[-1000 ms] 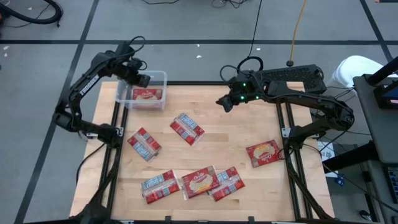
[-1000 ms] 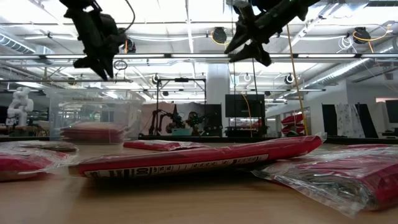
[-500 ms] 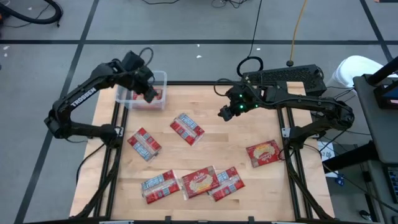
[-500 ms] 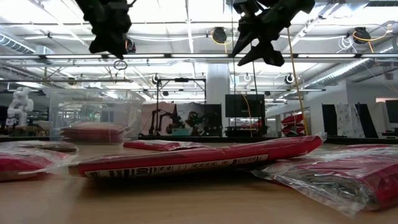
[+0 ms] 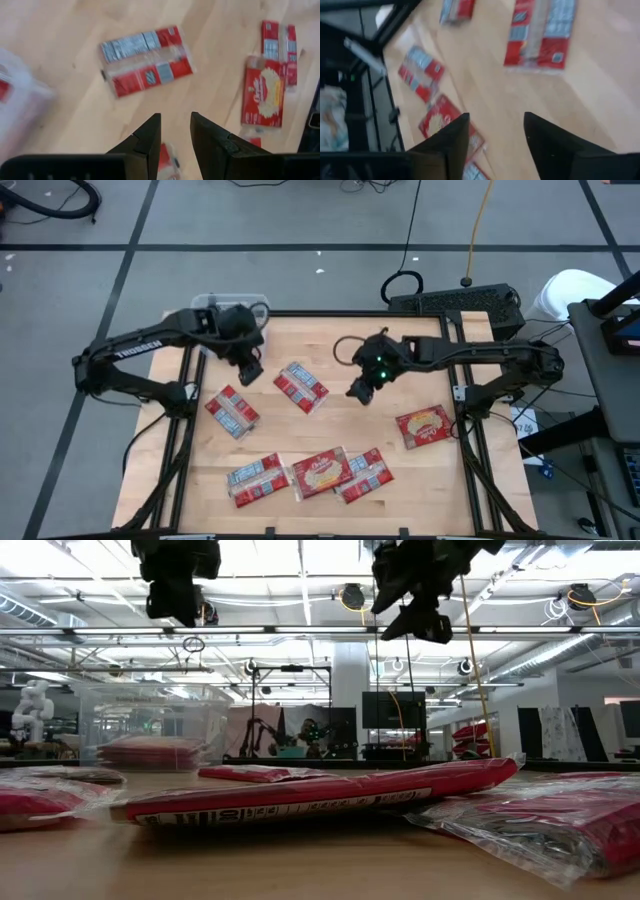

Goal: Sort popcorn bags into baskets
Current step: Put the popcorn pack into the transparent bin

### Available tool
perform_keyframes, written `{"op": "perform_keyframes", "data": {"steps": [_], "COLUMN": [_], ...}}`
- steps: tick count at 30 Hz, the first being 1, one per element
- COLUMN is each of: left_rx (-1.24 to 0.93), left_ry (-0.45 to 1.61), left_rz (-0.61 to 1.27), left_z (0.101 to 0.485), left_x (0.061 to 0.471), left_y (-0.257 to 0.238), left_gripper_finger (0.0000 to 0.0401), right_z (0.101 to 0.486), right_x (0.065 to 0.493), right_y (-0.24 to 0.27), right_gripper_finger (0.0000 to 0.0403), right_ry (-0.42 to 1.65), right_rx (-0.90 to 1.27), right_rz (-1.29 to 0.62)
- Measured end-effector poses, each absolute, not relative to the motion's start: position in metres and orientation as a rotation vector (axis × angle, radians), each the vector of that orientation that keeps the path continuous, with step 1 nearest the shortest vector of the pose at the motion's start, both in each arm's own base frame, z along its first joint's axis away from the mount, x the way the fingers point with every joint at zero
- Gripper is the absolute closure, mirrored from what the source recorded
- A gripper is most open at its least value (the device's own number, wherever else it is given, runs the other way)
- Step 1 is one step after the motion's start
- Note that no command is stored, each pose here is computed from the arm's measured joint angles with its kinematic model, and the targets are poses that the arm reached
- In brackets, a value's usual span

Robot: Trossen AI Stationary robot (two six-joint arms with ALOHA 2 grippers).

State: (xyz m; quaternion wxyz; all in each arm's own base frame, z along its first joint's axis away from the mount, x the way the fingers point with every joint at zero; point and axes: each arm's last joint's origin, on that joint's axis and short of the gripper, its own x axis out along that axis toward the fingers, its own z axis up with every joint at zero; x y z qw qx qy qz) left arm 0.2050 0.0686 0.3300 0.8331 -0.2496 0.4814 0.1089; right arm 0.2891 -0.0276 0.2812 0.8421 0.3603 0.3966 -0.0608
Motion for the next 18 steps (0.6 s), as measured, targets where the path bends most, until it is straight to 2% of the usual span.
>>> {"op": "perform_keyframes", "data": {"steps": [8, 12, 18], "left_rx": [-0.508, -0.529, -0.57], "left_ry": [0.998, 0.966, 0.968], "left_rz": [0.232, 0.217, 0.246], "left_z": [0.319, 0.313, 0.3], "left_x": [0.221, 0.228, 0.231], "left_y": [0.035, 0.022, 0.002], "left_gripper_finger": [0.0293, 0.0293, 0.0293], "right_z": [0.27, 0.251, 0.216], "right_x": [0.285, 0.281, 0.279], "right_y": [0.001, 0.008, 0.016], "right_gripper_finger": [0.0166, 0.0155, 0.0154], "right_ry": [0.94, 0.988, 0.934], "right_rx": [0.664, 0.831, 1.195], "right_rz": [-0.044, -0.056, -0.063]}}
